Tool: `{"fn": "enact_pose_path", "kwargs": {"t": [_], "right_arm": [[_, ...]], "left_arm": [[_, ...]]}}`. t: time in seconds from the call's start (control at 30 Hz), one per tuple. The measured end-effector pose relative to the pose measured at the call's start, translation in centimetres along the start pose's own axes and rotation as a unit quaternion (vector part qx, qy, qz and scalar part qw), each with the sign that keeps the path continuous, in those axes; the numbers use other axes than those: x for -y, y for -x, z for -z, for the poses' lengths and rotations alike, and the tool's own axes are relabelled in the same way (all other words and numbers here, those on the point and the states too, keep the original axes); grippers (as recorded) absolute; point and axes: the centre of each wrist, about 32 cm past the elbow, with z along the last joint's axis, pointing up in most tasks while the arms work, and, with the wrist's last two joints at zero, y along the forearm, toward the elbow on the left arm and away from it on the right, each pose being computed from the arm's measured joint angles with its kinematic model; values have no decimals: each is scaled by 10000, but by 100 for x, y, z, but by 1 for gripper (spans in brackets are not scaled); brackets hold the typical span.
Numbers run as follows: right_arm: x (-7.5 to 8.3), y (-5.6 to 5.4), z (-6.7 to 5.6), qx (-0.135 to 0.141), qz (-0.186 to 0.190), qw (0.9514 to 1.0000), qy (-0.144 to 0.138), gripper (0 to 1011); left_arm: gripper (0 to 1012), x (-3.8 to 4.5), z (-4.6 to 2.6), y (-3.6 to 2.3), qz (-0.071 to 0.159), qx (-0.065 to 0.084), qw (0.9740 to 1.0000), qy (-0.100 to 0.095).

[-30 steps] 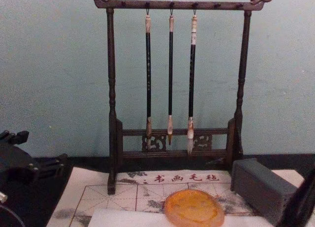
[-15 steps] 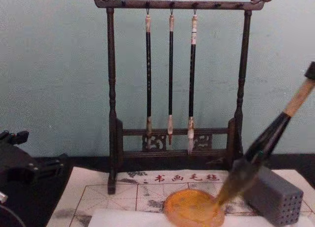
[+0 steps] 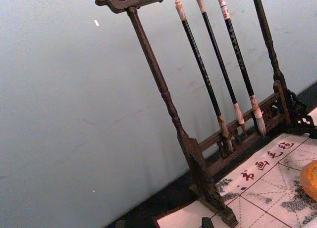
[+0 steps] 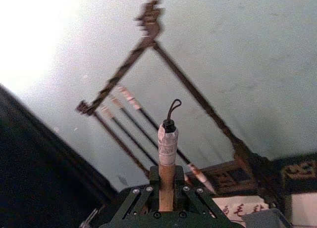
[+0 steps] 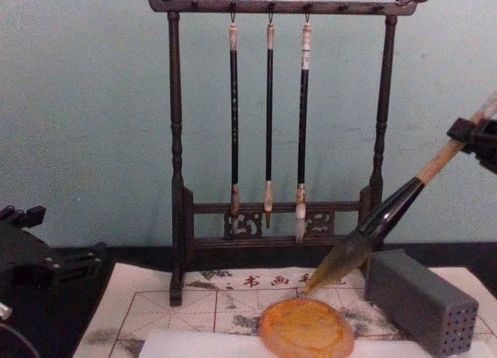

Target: Pick up the brush from the inkstone, write on the paper, then place the brush back to its original position.

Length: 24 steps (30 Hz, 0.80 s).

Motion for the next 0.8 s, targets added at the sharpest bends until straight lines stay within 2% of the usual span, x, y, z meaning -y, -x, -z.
{"fn": "enact_pose_path", "kwargs": {"t": [0.03, 0.17, 0.3, 0.4, 0.8], "right_arm": [[-32, -25, 19, -140, 86, 9999, -18, 192], [-96, -71, 53, -409, 252, 9988, -49, 192], [-183, -132, 110, -804, 562, 9952, -69, 192], [-233, -163, 144, -971, 750, 9924, -75, 192], [-339, -233, 254, -1241, 1225, 9846, -76, 192]], "left_arm": [[1001, 0, 0, 0, 0, 0, 10000, 0], [1001, 0, 0, 0, 0, 0, 10000, 0], [1001, 0, 0, 0, 0, 0, 10000, 0], [1001, 0, 0, 0, 0, 0, 10000, 0], [1001, 0, 0, 0, -1, 0, 10000, 0]]}}
